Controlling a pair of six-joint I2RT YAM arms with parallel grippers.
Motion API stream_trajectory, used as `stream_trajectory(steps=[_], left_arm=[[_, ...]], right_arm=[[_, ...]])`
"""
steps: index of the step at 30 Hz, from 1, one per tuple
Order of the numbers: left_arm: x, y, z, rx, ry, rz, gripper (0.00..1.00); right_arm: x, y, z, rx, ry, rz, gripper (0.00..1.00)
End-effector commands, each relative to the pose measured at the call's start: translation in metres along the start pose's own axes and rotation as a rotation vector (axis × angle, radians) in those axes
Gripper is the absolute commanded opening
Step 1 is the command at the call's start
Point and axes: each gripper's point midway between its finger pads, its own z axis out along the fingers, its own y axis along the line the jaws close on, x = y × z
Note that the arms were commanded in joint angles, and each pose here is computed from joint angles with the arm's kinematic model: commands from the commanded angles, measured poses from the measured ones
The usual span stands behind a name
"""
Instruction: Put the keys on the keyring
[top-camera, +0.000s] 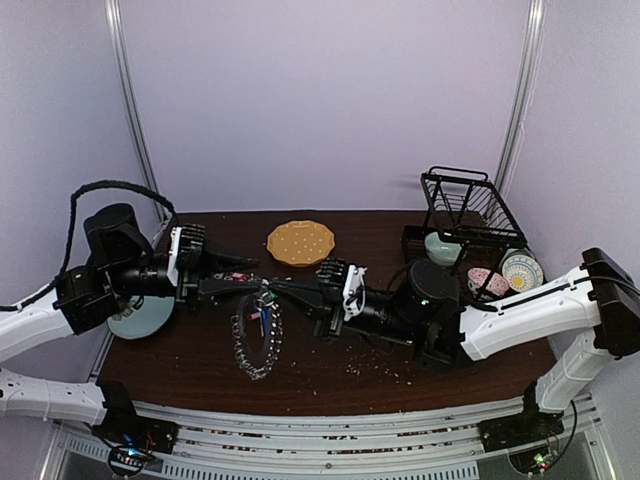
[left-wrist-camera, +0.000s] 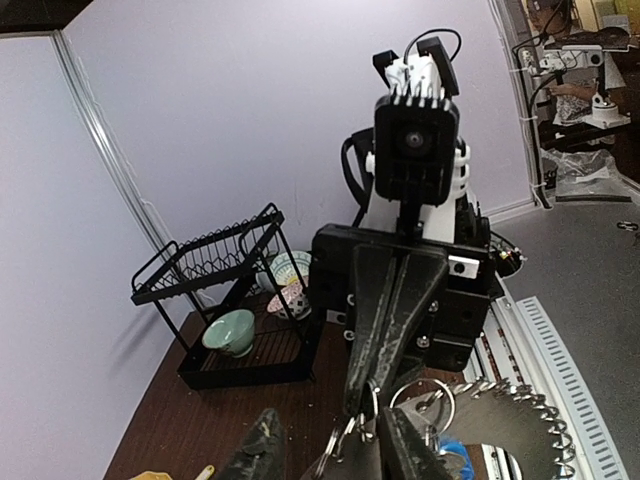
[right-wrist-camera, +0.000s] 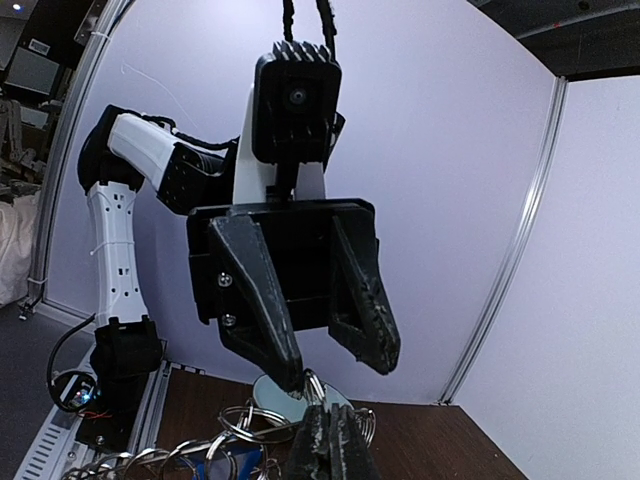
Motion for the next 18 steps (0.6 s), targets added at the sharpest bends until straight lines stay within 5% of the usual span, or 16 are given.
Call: stream_trajectory(steps=[1,18], left_arm=[[-0.018,0.005,0.004,0.009,-0.048,0.016,0.34],[0.005,0.011,0.017,-0.050,0.065,0.024,0.00]], right_arm=[[-0.043,-0.016,0.002,0.054,-0.113,-0.012,0.00],[-0.037,-0.019,0.001,0.074,-0.081,-0.027,0.00]])
